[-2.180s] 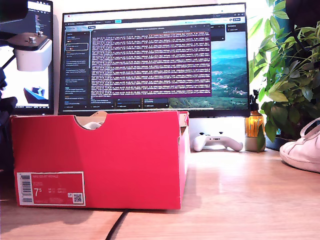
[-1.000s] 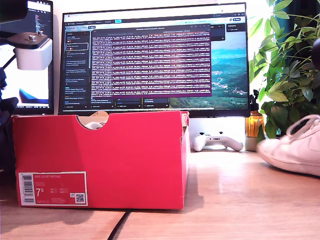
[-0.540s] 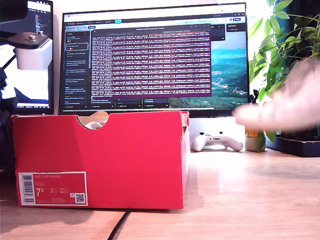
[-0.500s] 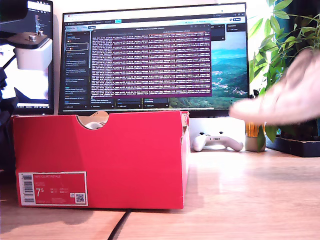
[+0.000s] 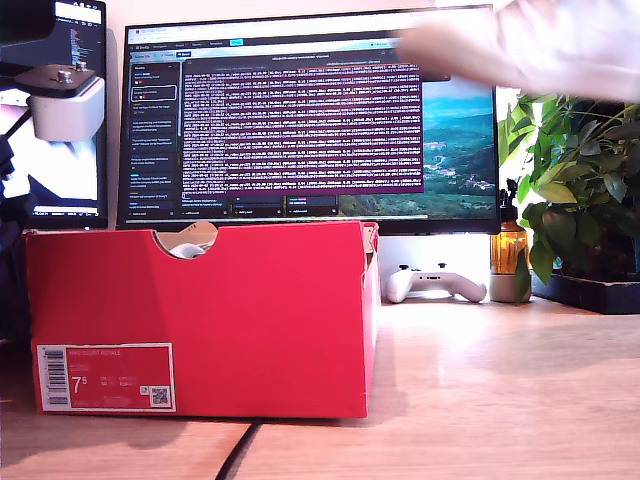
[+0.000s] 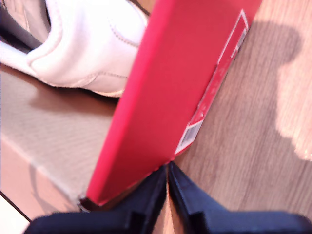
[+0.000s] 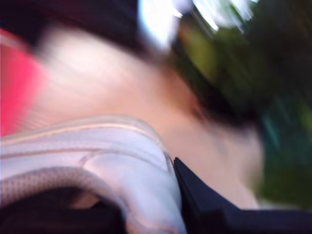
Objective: Pack the white shoes by picking the first shoe and placing it inside the red shoebox, left side, then picking and rotating the second shoe and placing it in the shoebox
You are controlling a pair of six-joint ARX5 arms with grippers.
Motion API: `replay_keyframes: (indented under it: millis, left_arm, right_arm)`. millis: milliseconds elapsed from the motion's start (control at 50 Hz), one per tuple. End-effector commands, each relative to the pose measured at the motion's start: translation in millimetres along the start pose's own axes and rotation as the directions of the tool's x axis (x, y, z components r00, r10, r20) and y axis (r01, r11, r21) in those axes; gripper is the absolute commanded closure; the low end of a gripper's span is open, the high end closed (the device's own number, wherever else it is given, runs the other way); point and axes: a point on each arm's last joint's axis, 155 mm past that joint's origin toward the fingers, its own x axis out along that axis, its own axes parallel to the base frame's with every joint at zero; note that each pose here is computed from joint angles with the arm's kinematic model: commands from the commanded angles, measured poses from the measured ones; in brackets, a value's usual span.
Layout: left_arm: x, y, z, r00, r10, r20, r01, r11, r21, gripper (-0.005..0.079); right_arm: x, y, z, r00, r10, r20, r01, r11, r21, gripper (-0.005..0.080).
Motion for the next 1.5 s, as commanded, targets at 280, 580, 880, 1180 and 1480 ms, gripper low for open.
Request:
replay_keyframes:
  millis: [280, 580, 880, 1180, 1480]
  left_arm:
    - [0, 1, 5, 1.0, -0.004, 0.014, 0.004, 1.0, -0.001, 0.0761]
    - [0, 1, 5, 1.0, -0.006, 0.016, 0.006, 1.0, -0.001, 0.0761]
    - [0, 1, 5, 1.0, -0.006, 0.016, 0.006, 1.0, -0.001, 0.0761]
    - [0, 1, 5, 1.0, -0.006, 0.016, 0.006, 1.0, -0.001, 0.0761]
    - [0, 1, 5, 1.0, -0.006, 0.016, 0.006, 1.0, -0.001, 0.0761]
  right_arm:
    - [-16, 66, 100, 0.919, 0.162, 0.36, -0.06, 0.959, -0.278, 0.0765]
    - [22, 119, 115, 0.897, 0.265, 0.355, -0.114, 0.912, -0.395, 0.0765]
    - [50, 164, 127, 0.871, 0.326, 0.368, -0.132, 0.876, -0.464, 0.0765]
    - [87, 197, 115, 0.878, 0.367, 0.307, -0.171, 0.839, -0.516, 0.0765]
    - [125, 212, 97, 0.893, 0.38, 0.239, -0.21, 0.825, -0.525, 0.0765]
